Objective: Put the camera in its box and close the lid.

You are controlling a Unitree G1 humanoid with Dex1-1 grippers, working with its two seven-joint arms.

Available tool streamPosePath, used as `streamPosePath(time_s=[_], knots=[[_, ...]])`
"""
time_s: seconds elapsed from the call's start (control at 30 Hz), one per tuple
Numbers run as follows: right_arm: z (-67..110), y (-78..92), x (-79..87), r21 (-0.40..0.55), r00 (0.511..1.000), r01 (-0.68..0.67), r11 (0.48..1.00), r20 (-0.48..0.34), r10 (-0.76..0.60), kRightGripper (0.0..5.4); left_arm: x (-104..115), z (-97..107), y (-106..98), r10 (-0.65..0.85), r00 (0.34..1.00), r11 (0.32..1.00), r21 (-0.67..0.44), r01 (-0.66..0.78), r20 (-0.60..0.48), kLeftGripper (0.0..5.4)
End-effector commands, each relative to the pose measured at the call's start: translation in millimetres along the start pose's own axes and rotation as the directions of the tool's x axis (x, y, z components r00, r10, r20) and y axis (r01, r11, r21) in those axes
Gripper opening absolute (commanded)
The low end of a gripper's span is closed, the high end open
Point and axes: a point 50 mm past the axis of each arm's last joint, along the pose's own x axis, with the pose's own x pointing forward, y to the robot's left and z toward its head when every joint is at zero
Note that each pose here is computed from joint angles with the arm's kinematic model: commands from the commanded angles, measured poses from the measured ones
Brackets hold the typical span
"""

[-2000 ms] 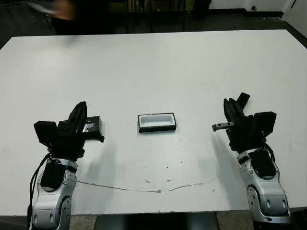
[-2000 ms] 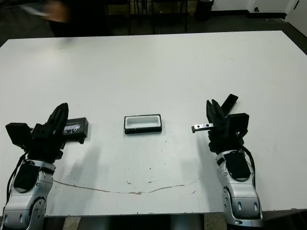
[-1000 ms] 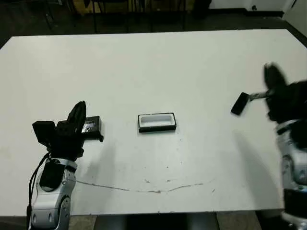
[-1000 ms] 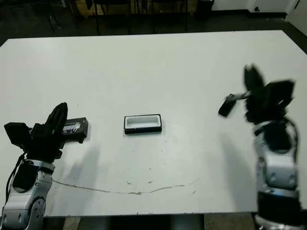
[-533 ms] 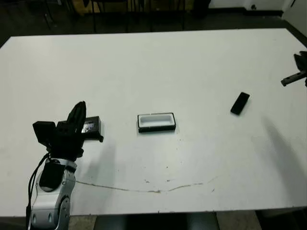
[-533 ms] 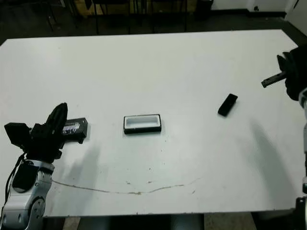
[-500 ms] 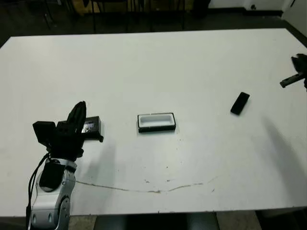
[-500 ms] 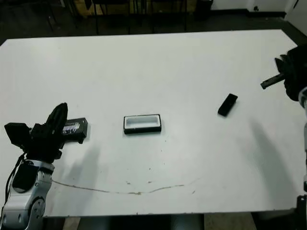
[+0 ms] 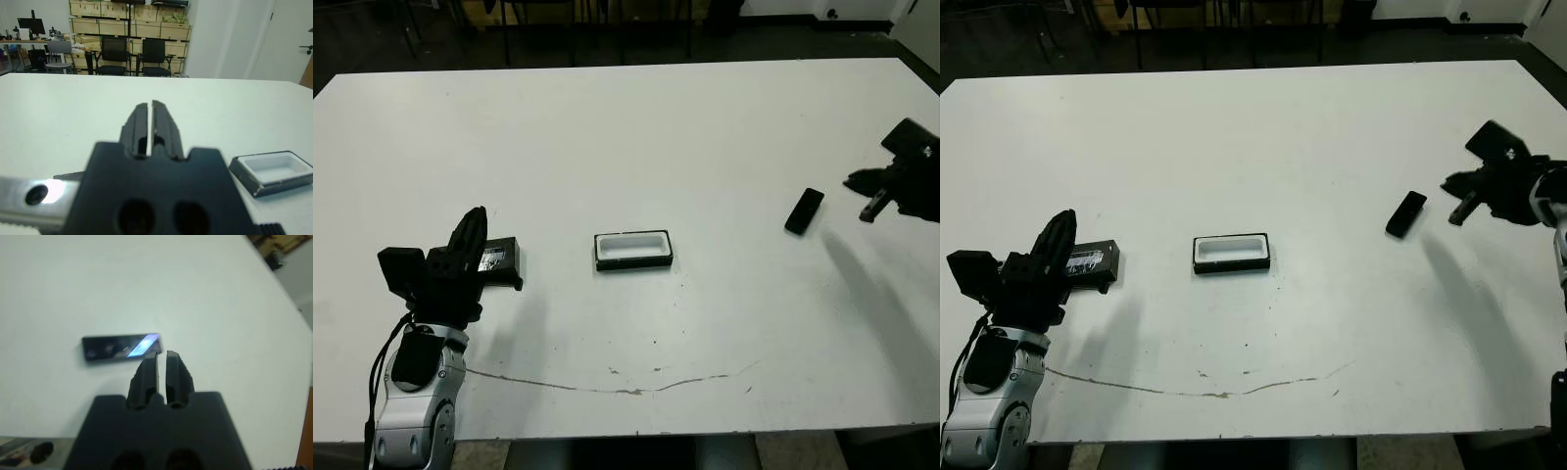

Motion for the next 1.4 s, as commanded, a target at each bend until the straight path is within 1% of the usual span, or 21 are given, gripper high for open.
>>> streamPosePath(time_s=[0.03,0.07,0.13,0.23,0.33,0.47,0.63,0.73,0.87,0.97,1.17,1.33,1.4], knots=[[0.1,3.1,0.6,-0.060,0.998,-0.020,0.998,-0.062,0.016,0.00,-2,-4,3,0.002,1.000,1.000,0.015,-0.001,-0.028,0.01],[0.0,4.7,1.3,-0.076,0.997,-0.021,0.997,-0.074,0.015,0.00,-2,-4,2,0.002,1.000,1.000,0.015,-0.002,-0.029,0.01],[-2.9,8.3,5.1,-0.062,0.995,-0.048,0.997,-0.091,0.042,0.00,-3,-5,2,0.006,0.999,1.000,0.003,-0.006,-0.034,0.01],[-4.5,12.9,10.4,-0.069,0.988,-0.076,0.995,-0.143,0.066,0.00,-3,-5,2,0.004,0.999,1.000,0.013,-0.004,-0.033,0.01],[-6.2,18.9,16.1,-0.084,0.984,-0.110,0.990,-0.152,0.096,0.00,-4,-5,2,0.004,0.999,1.000,0.016,-0.004,-0.033,0.01],[-10.7,24.9,26.3,-0.062,0.977,-0.132,0.989,-0.175,0.119,0.00,-4,-6,2,-0.001,1.000,1.000,0.001,0.001,-0.031,0.01],[-9.2,31.7,37.1,-0.082,0.967,-0.128,0.988,-0.231,0.106,0.00,-5,-6,2,-0.003,1.000,1.000,0.016,0.004,-0.026,0.01],[-10.9,36.1,43.6,-0.044,0.963,-0.111,0.993,-0.251,0.097,0.00,-5,-6,2,-0.004,1.000,1.000,0.005,0.004,-0.027,0.01],[-7.3,41.5,47.5,-0.059,0.966,-0.102,0.993,-0.246,0.085,0.00,-5,-6,3,-0.002,1.000,1.000,0.001,0.002,-0.030,0.01],[-3.8,43.7,49.4,-0.048,0.963,-0.100,0.994,-0.255,0.085,0.00,-5,-6,2,-0.001,0.999,1.000,0.000,0.001,-0.032,0.01],[-5.9,47.0,57.7,-0.031,0.967,-0.074,0.997,-0.245,0.064,0.00,-5,-6,2,-0.006,1.000,1.000,0.002,0.007,-0.027,0.01],[-5.4,47.4,63.5,0.027,0.967,-0.038,0.999,-0.252,0.043,0.00,-6,-6,2,-0.005,1.000,1.000,-0.001,0.005,-0.031,0.01],[-4.6,47.8,65.3,0.024,0.969,-0.033,0.999,-0.245,0.037,0.00,-6,-6,2,-0.007,1.000,1.000,0.008,0.007,-0.026,0.01]])
